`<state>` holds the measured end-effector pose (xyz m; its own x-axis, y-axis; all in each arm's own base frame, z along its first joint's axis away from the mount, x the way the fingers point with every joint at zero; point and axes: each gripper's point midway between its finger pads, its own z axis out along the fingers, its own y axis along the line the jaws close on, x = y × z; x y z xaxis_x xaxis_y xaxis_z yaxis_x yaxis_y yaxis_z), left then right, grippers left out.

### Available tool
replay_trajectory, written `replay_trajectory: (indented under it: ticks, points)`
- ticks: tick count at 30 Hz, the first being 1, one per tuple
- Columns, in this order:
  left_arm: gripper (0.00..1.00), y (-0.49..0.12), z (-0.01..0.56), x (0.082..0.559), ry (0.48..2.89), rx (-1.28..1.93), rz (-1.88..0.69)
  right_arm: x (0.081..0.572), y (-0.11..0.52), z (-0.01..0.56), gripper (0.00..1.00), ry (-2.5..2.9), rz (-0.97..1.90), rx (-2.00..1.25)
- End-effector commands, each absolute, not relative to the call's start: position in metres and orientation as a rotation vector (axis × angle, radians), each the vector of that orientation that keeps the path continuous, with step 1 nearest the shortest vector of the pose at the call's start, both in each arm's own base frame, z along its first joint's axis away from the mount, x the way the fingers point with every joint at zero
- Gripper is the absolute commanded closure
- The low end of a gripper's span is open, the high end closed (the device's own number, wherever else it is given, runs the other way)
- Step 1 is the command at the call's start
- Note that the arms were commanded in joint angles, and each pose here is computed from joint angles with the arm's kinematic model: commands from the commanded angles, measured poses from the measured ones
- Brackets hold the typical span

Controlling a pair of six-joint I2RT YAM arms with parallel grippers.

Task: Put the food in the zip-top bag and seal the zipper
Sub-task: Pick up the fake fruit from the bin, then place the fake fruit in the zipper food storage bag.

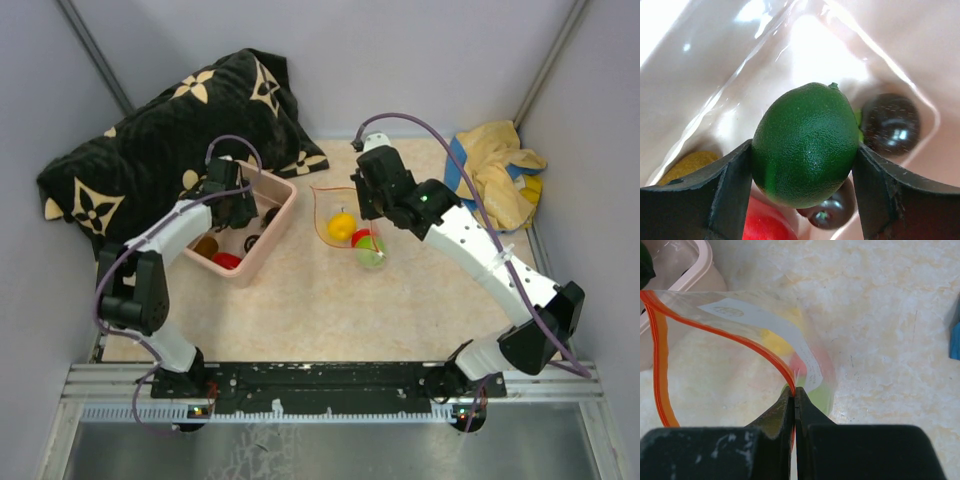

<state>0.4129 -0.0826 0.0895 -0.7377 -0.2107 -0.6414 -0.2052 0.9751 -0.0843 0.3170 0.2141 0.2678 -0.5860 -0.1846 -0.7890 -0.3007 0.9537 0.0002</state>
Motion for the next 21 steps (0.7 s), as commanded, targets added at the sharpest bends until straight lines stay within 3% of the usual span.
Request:
replay_trajectory:
  ticks: [1, 21]
  points:
    - [0.54, -0.088, 0.128, 0.409, 2.348, -0.252, -0.096, 0.319, 0.211, 0.296, 1.00, 2.131, 0.206, -0.292]
    - [0.57, -0.175, 0.276, 0.329, 1.914, 0.301, -0.611, 0.318, 0.206, 0.298, 1.00, 2.135, 0.191, -0.253]
